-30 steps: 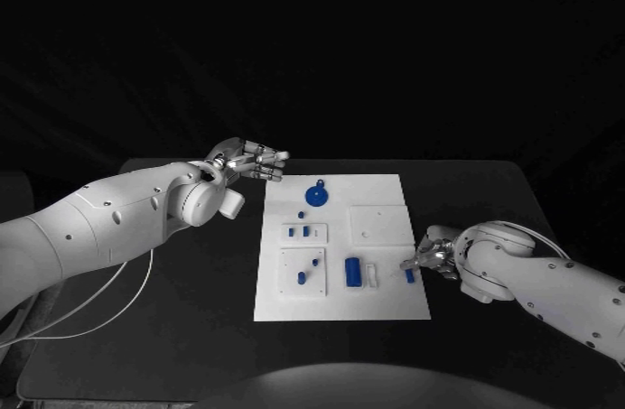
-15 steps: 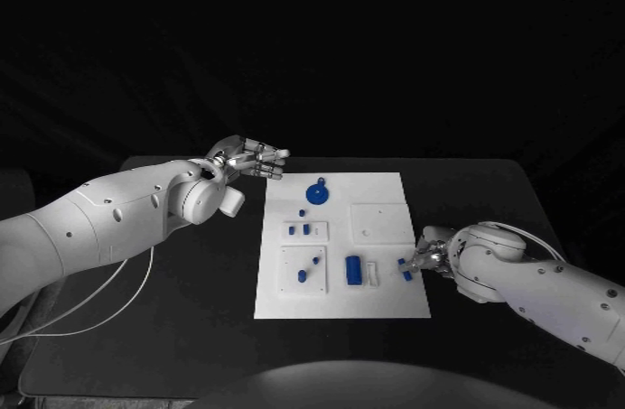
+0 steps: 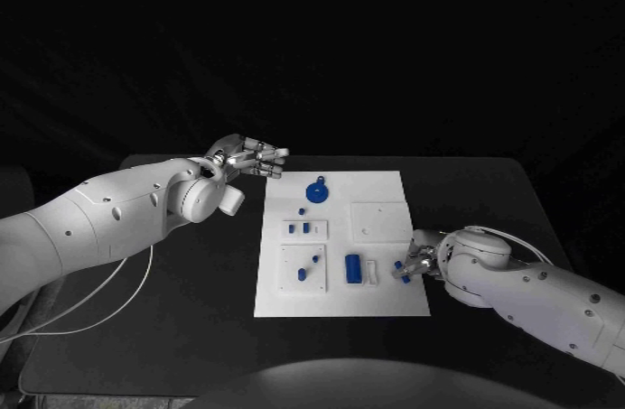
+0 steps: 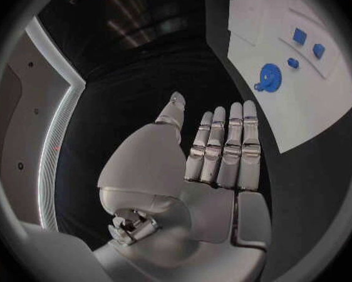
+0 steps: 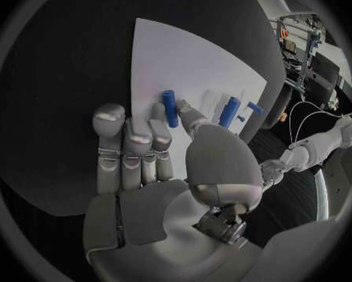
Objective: Assemble the parts on the task board
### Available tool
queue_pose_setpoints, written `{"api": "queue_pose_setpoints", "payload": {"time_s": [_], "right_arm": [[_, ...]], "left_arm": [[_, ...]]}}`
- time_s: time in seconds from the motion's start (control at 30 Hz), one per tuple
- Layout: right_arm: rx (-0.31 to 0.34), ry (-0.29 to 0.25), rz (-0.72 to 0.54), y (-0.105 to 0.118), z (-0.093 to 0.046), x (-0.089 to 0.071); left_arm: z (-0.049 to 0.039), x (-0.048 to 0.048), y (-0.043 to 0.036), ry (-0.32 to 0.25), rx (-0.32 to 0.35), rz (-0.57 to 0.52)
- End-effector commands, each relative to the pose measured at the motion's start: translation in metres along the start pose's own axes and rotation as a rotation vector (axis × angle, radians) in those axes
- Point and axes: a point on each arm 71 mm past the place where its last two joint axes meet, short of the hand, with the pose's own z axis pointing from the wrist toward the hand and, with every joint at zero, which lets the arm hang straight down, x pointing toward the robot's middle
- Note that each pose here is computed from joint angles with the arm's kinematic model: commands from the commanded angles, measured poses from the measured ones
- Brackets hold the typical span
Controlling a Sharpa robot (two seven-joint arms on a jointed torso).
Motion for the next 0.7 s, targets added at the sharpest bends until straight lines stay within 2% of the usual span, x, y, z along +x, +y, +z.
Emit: {"api": "queue_pose_setpoints", "payload": {"time_s": [0.03, 0.3, 0.53, 0.7], "right_arm": [[0.028, 0.078, -0.068, -0.0038, 0.0022, 0.0202], [0.026, 0.09, -0.073, -0.0015, 0.0034, 0.0268], [0.016, 0.087, -0.021, -0.0003, 0.0028, 0.0275], [-0.007, 0.094, 0.066, 0.002, 0.0008, 0.0277]], "left_arm": [[0.0005, 0.0029, -0.0007, 0.021, 0.002, -0.003], [0.0007, 0.0036, -0.0006, 0.025, -0.001, -0.003], [0.0007, 0.0035, -0.0004, 0.026, -0.002, -0.003], [0.0005, 0.003, -0.0002, 0.025, -0.003, -0.003]]}}
